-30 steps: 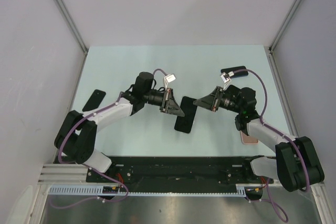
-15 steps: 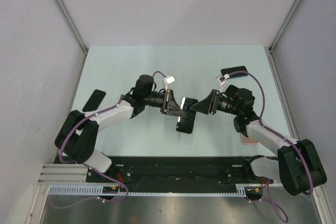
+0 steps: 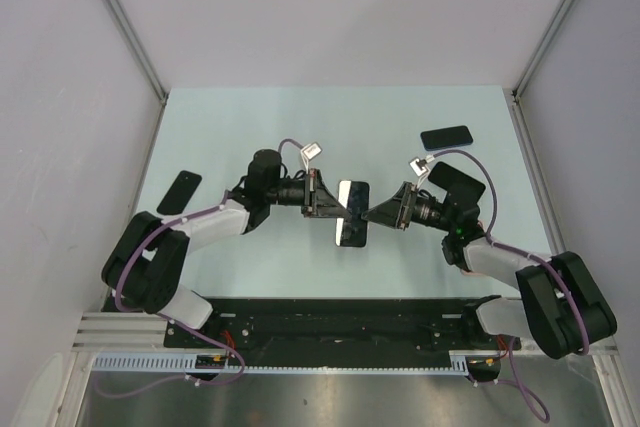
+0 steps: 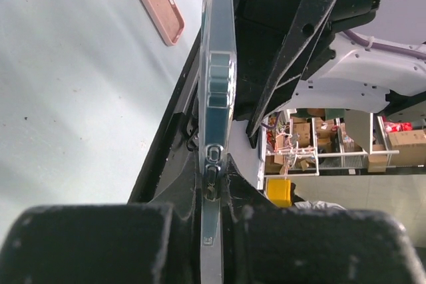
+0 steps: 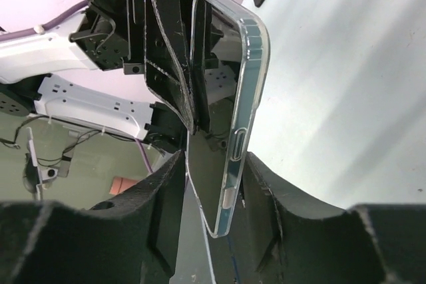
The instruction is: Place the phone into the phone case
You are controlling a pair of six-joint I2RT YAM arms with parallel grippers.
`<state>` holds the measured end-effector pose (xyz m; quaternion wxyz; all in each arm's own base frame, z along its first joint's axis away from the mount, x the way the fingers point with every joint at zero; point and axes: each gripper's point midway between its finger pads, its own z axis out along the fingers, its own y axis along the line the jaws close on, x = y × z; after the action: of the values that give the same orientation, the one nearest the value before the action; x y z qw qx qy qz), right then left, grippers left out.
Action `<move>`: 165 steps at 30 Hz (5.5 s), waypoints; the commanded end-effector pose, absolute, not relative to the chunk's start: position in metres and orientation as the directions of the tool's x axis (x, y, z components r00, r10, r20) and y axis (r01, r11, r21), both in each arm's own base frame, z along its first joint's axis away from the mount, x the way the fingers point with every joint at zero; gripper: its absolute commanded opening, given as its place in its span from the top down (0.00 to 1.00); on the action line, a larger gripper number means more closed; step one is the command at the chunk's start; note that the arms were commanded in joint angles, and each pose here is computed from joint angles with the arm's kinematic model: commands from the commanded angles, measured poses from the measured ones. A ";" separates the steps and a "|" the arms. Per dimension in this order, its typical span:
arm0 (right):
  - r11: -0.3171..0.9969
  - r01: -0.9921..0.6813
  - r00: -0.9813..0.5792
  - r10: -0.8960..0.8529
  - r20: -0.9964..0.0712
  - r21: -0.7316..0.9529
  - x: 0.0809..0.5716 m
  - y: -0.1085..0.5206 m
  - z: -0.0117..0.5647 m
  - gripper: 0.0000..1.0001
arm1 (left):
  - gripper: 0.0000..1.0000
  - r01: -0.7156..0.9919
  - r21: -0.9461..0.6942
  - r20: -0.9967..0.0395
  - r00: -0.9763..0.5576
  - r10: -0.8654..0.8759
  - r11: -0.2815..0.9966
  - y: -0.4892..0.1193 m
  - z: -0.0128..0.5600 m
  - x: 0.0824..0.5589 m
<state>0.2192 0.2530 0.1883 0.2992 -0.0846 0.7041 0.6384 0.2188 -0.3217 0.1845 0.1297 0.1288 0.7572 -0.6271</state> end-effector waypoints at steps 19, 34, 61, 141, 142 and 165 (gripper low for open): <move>0.078 -0.574 -0.756 0.332 -0.564 0.815 0.214 0.263 0.221 1.00 | 1.00 0.439 -0.896 -0.439 -0.898 0.007 0.064 -0.317 0.222 0.204; 0.312 -0.459 -0.795 0.274 -0.541 0.832 0.233 0.259 0.177 1.00 | 0.13 0.481 -0.783 -0.511 -0.859 0.033 0.396 -0.296 0.201 0.224; 0.774 -0.075 -0.930 0.172 -0.324 0.628 0.265 0.227 0.029 1.00 | 0.09 0.319 -0.586 -0.566 -0.819 -0.094 0.745 -0.226 0.178 0.265; 0.717 -0.281 -0.751 0.250 -0.611 0.638 0.298 0.197 0.143 0.00 | 0.07 -0.540 -0.153 -0.305 -0.771 -0.559 0.828 0.124 0.015 0.398; 0.717 -0.280 -0.748 0.254 -0.613 0.638 0.299 0.196 0.145 0.00 | 0.07 -0.536 -0.163 -0.276 -0.781 -0.560 0.828 0.116 0.008 0.389; 0.697 -0.312 -0.743 0.244 -0.623 0.645 0.287 0.198 0.152 0.00 | 0.11 -0.358 0.053 -0.212 -0.916 -0.340 0.932 0.066 0.007 0.340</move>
<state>0.2851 0.1952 0.1409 0.3428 -0.0118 0.8594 0.3791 0.3626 0.0690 0.0168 0.1467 -0.2059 0.9672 0.0262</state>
